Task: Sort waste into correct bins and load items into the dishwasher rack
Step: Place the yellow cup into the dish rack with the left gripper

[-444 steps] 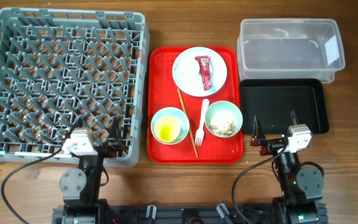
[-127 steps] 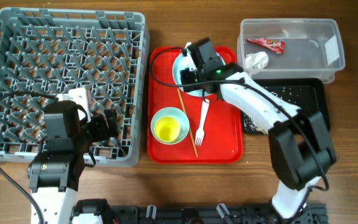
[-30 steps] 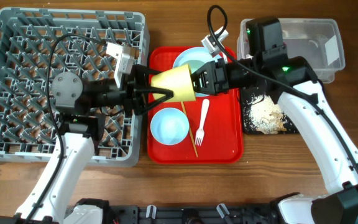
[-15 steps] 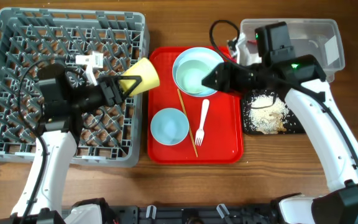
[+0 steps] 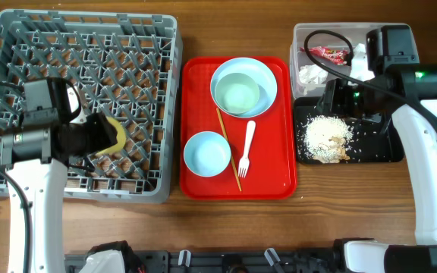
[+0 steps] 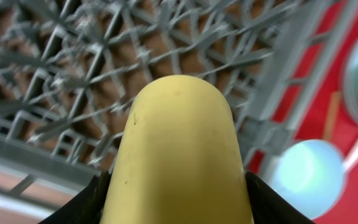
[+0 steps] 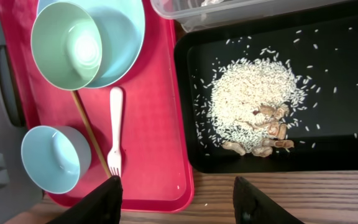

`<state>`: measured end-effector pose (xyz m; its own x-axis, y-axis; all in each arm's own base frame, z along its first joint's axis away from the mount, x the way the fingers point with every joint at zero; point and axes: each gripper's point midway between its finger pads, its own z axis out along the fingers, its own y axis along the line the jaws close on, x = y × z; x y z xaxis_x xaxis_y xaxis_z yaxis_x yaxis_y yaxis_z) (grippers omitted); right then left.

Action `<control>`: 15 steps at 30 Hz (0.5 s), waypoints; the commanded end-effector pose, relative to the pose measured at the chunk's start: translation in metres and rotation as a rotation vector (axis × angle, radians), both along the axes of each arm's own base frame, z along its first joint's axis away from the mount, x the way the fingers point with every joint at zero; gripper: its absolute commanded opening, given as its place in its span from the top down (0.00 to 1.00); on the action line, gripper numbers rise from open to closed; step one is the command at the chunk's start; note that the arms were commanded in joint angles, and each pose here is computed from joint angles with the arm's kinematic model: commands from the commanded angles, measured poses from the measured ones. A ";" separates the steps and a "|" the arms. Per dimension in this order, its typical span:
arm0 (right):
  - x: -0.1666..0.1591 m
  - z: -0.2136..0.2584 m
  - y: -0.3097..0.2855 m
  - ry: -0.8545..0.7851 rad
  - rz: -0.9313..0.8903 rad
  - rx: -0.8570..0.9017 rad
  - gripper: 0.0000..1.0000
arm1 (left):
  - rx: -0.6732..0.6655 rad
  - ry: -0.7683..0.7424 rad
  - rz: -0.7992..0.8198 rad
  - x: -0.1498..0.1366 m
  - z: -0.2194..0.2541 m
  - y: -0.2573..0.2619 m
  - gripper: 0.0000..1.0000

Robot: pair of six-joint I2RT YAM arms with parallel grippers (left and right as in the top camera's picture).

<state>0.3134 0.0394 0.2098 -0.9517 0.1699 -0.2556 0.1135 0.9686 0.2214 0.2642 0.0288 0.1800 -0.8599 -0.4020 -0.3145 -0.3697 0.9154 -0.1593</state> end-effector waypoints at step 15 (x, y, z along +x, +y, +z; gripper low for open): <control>0.001 0.008 -0.005 -0.030 0.014 -0.030 0.41 | 0.014 0.328 0.008 0.016 -0.091 0.015 0.94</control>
<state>0.3133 0.0384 0.2096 -0.9533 0.1560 -0.2585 0.1009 0.9716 0.2141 0.2866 0.0438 0.1308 -0.9017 -0.4090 -0.1403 -0.4067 0.9124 -0.0464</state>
